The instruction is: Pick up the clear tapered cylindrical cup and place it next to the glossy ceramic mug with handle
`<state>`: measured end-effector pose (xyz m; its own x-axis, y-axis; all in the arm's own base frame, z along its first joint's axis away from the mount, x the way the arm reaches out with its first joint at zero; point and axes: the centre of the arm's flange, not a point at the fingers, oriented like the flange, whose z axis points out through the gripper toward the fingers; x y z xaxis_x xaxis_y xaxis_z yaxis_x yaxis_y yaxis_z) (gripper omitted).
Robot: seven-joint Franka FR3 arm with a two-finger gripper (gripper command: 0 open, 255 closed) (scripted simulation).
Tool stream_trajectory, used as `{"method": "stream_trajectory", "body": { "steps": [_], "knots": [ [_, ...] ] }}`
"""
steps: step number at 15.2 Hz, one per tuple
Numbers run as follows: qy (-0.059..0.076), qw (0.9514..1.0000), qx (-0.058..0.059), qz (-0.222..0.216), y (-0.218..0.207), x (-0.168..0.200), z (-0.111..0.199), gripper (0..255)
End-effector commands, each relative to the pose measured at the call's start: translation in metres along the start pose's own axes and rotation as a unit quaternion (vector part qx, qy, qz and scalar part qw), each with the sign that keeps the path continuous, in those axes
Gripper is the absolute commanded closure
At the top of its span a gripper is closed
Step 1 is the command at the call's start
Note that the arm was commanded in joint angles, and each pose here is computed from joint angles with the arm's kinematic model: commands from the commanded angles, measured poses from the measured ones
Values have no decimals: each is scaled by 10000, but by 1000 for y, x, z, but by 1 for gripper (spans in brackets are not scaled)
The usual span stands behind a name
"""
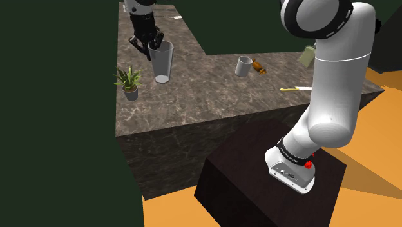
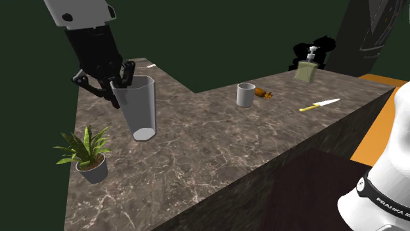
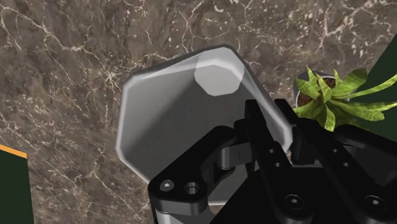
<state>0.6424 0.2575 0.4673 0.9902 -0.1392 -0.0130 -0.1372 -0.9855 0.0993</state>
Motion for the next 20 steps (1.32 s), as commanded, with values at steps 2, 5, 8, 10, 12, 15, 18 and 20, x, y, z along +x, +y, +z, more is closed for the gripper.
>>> {"method": "stream_trajectory", "body": {
  "steps": [2,5,8,10,12,15,18,20],
  "knots": [
    [0,10000,0,0,3,0,-16,255],
    [0,10000,0,0,4,0,-32,255],
    [0,10000,0,0,6,0,-48,255],
    [0,10000,0,0,7,0,-58,255],
    [0,10000,0,0,8,-1,-69,255],
    [0,10000,0,0,9,-1,-83,255],
    [0,10000,0,0,49,-1,-83,255],
    [0,10000,0,0,75,-1,-83,255]
  ]
}}
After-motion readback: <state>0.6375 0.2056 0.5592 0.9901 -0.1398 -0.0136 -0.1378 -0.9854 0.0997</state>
